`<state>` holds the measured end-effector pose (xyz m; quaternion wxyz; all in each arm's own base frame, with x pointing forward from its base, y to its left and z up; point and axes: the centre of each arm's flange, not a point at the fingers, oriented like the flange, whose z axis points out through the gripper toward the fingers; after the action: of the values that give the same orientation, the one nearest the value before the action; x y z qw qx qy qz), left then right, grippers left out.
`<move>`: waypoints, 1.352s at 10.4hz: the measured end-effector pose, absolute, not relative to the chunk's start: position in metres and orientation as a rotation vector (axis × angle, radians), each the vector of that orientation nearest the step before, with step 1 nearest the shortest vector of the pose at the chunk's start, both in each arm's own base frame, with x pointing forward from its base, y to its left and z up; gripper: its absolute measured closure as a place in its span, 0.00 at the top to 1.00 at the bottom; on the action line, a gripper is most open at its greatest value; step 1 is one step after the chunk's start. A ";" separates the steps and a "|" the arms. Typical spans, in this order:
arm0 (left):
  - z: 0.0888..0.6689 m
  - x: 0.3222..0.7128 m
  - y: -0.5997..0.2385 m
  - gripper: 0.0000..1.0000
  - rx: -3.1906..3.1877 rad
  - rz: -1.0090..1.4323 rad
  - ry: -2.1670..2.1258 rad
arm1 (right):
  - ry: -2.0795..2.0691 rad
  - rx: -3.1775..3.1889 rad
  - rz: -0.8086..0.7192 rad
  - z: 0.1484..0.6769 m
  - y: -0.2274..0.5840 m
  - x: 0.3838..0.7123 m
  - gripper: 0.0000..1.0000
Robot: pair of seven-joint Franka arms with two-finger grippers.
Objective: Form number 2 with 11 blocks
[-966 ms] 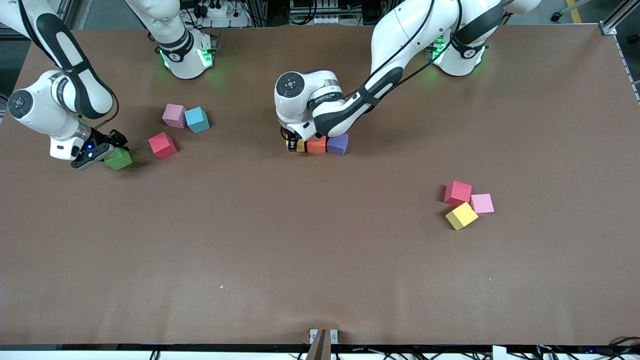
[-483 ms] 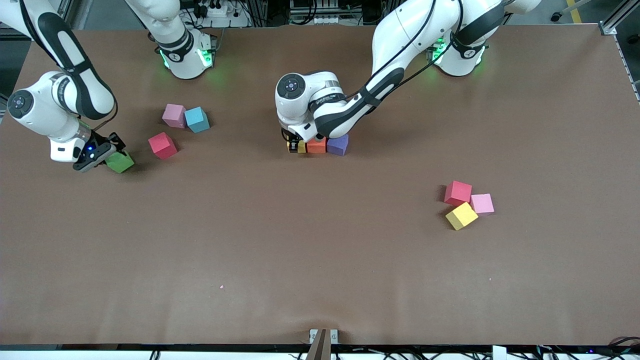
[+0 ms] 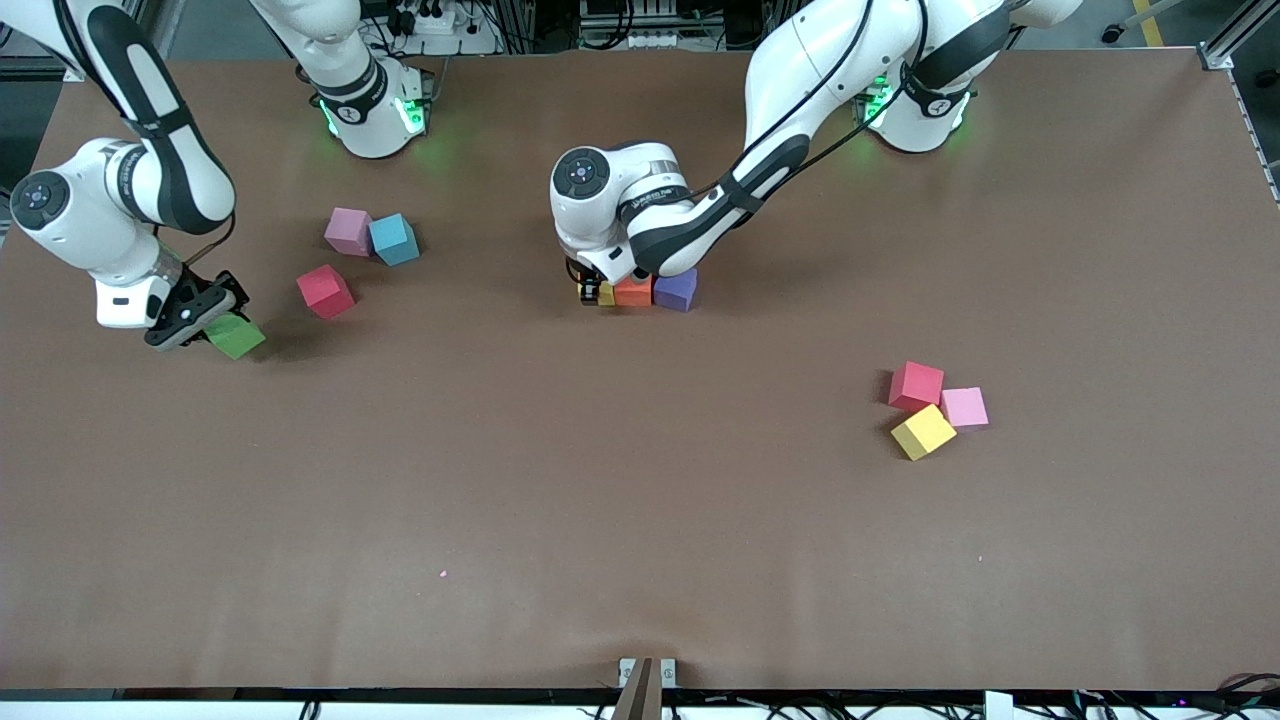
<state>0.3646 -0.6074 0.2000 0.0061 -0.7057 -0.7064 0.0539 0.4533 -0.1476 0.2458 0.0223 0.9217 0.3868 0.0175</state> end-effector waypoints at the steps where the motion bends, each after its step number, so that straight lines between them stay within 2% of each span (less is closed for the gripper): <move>1: 0.200 0.365 -0.607 0.59 -2.207 0.167 -2.211 | 1.203 2.855 0.048 0.249 -0.131 0.458 0.59; 6: 0.200 0.365 -0.605 0.59 -2.205 0.164 -2.209 | 1.207 2.831 0.014 0.309 -0.081 0.501 0.59; 11: 0.199 0.365 -0.602 0.59 -2.202 0.159 -2.206 | 1.220 2.822 0.023 0.315 -0.074 0.506 0.59; 14: 0.199 0.365 -0.598 0.59 -2.200 0.154 -2.201 | 1.197 2.826 0.058 0.323 -0.039 0.516 0.59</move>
<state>0.3646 -0.5985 0.1988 0.0126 -0.7060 -0.7063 0.0493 0.5162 -0.0388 0.3226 0.0361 0.9201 0.3896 0.0188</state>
